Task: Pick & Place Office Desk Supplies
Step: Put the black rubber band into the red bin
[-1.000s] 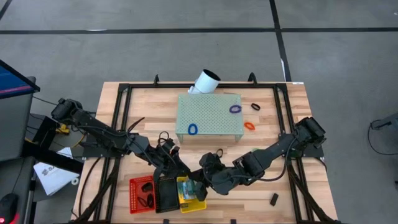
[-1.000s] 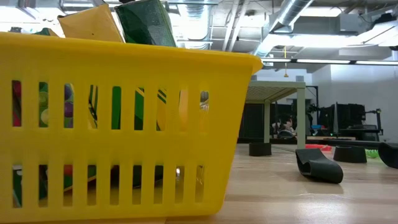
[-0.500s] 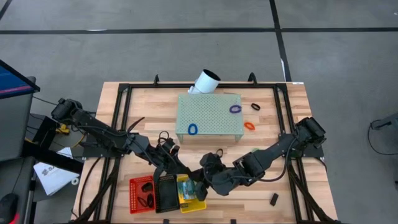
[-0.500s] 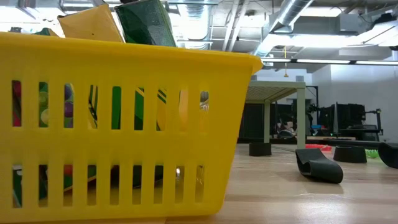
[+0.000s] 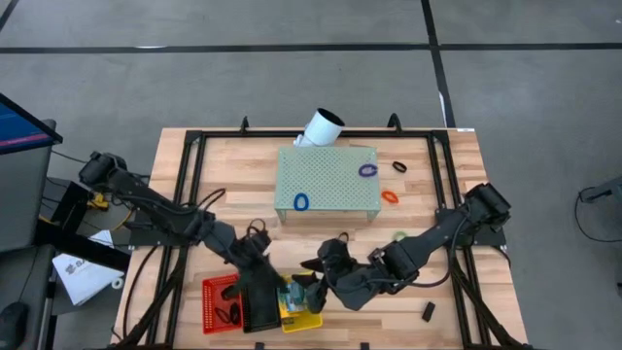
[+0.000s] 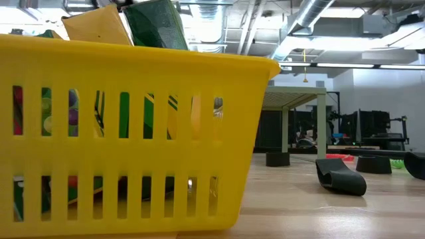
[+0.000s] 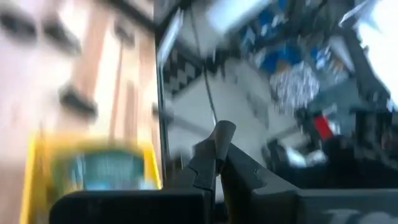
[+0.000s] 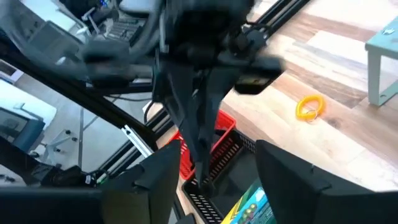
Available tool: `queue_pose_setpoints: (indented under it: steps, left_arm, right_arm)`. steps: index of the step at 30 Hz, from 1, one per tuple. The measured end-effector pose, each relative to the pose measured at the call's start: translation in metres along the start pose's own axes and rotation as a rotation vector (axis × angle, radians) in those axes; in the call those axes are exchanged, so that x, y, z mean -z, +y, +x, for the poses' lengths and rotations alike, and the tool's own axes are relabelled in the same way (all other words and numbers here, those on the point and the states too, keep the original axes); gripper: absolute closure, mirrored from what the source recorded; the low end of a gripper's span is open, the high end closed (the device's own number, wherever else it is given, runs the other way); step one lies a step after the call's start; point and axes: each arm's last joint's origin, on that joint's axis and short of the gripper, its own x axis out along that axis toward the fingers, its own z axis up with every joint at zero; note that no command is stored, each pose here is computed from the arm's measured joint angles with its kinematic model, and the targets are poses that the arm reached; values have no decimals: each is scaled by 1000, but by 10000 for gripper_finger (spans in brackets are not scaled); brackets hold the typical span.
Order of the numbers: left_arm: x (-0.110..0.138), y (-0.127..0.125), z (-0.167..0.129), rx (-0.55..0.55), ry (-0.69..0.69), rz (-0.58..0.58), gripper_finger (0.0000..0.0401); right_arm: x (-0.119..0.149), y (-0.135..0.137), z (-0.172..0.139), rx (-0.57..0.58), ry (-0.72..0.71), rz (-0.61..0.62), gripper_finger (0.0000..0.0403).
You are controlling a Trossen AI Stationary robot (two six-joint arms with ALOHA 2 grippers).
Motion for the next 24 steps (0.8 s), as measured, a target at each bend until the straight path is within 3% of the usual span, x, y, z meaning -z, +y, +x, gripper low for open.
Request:
queue_pose_setpoints:
  steps: [10,16,19,24]
  left_arm:
    - [55,-20,-50,-180,437,-178,398]
    - [85,-16,-63,-380,611,-227,398]
    - [95,-10,-63,-504,636,-224,396]
    - [101,-4,-54,-560,627,-209,353]
  right_arm:
    - [-2,-2,-2,23,-13,11,201]
    - [-2,-4,-1,46,-20,6,206]
    - [-1,-6,-1,60,-17,5,206]
    - [-1,-7,-1,76,-13,21,207]
